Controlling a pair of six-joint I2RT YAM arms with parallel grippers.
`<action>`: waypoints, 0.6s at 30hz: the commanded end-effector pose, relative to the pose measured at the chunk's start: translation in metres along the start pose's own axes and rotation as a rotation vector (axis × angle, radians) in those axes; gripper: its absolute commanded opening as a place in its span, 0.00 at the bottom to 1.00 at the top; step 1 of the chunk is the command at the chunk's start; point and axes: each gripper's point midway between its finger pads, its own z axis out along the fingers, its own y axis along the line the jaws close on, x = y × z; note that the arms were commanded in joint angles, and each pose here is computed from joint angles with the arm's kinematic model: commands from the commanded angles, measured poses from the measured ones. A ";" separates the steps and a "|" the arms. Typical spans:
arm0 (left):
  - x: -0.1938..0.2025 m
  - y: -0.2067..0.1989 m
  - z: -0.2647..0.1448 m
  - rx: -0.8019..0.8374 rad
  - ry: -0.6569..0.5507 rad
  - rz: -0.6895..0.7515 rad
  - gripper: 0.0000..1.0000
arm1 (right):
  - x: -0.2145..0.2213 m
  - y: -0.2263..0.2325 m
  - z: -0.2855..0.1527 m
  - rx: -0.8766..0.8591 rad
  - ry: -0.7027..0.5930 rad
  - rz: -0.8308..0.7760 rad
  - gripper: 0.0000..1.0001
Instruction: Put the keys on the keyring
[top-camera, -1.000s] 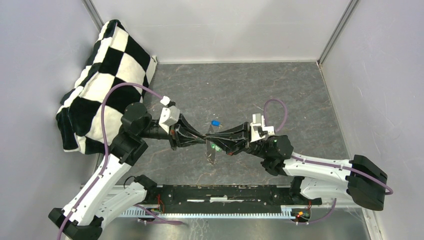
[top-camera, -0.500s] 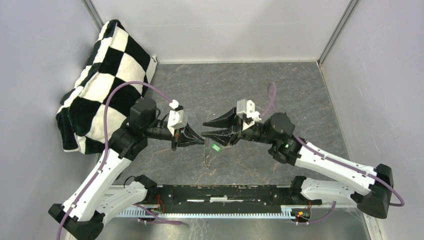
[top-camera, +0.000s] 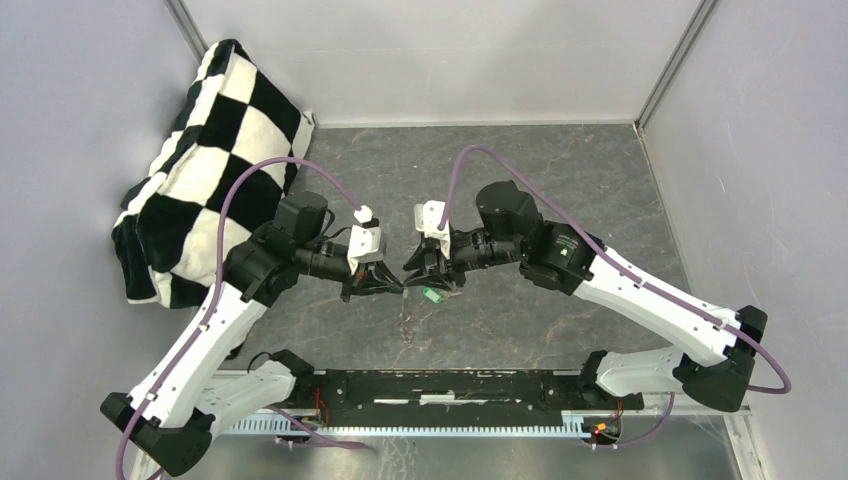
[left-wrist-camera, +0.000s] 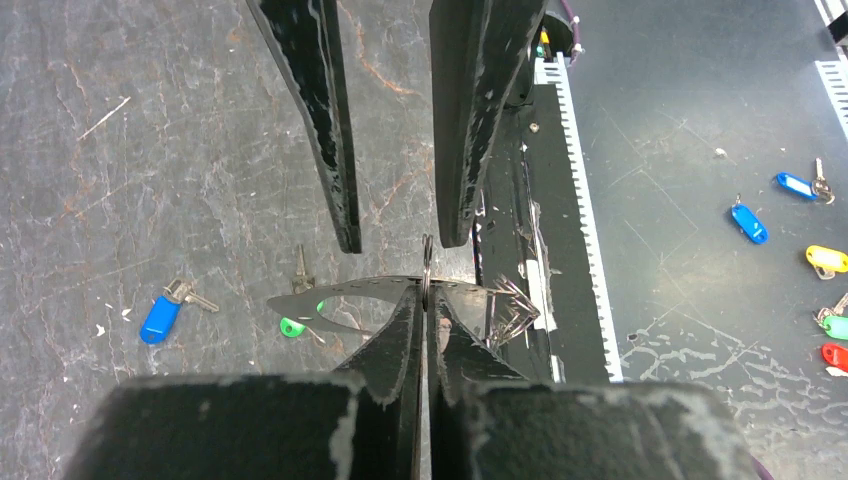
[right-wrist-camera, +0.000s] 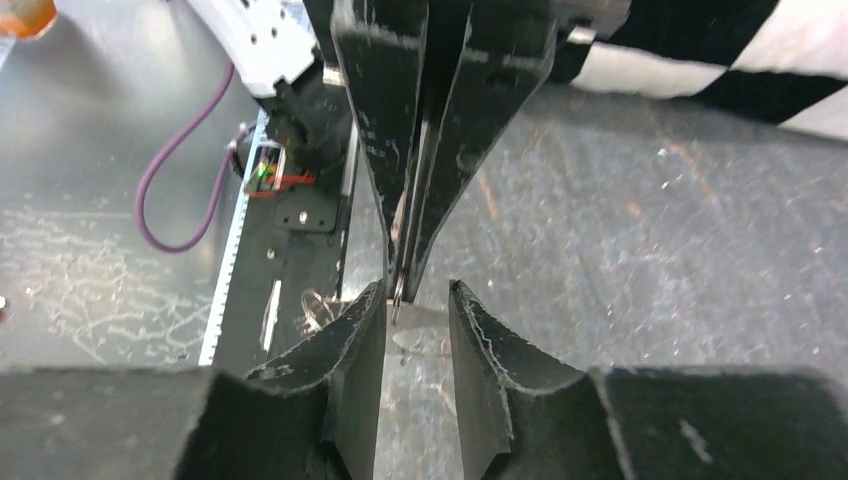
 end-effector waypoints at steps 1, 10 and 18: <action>-0.013 -0.002 -0.007 -0.012 -0.007 0.096 0.02 | -0.010 0.004 -0.007 -0.029 0.021 -0.030 0.35; -0.012 0.001 -0.006 -0.014 -0.001 0.090 0.02 | -0.005 0.004 0.004 -0.061 0.042 0.009 0.34; -0.013 0.001 -0.007 -0.022 0.000 0.098 0.02 | 0.001 -0.002 0.012 -0.036 0.053 0.033 0.28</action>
